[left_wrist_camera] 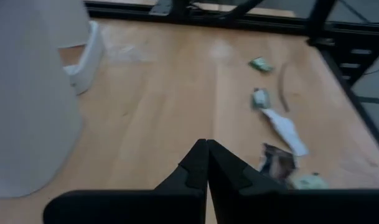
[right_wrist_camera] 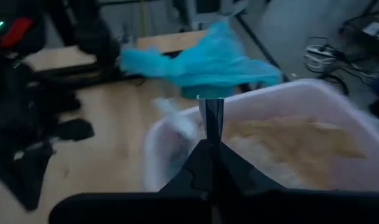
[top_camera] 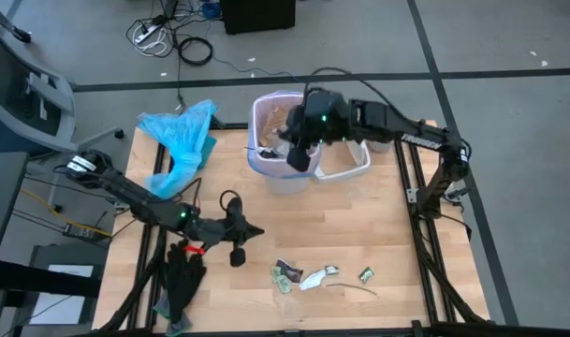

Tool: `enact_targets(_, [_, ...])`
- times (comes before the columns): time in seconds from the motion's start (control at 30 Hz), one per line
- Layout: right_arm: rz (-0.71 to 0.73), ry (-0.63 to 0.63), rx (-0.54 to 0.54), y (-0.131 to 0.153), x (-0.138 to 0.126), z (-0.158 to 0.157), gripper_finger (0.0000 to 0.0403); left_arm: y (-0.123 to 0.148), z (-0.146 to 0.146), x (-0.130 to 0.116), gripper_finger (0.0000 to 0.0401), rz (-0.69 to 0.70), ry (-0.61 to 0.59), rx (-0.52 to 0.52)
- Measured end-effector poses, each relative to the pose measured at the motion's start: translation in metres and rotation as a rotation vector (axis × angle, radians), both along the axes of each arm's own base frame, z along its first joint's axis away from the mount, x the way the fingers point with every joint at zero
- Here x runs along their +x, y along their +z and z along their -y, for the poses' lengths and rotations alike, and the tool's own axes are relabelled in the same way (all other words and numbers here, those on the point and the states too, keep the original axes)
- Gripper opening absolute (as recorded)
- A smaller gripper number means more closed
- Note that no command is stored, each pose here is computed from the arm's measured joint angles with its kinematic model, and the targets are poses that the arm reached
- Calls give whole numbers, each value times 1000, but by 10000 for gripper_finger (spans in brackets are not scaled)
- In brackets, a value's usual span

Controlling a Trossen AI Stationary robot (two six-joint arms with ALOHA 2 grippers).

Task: Place trash/remove bag and relplace
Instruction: Put the black paper into the trash bin, then put the bottom light green plastic material into the white trash bin, then put the light green plastic material into the trash bin

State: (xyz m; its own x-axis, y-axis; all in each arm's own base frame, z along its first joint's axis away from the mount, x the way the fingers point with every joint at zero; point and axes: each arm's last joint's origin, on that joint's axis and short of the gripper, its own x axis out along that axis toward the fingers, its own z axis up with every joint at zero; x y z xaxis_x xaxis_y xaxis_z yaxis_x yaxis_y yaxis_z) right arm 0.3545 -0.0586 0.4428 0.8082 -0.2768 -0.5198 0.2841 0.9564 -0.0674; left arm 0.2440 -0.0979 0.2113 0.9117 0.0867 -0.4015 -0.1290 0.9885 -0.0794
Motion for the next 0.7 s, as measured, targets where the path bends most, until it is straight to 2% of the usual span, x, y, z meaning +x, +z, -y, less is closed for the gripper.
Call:
enact_targets(0.2, [27,-91,45,1,-4,31,21,-4,-16,4,15,-41,60,18])
enact_targets(0.33, [45,-68,97,1,-6,39,59,-4,-19,4,18,-50,74,21])
enact_targets(0.7, [52,-93,92,3,-10,47,165,-5,-21,4,52,-67,61,69])
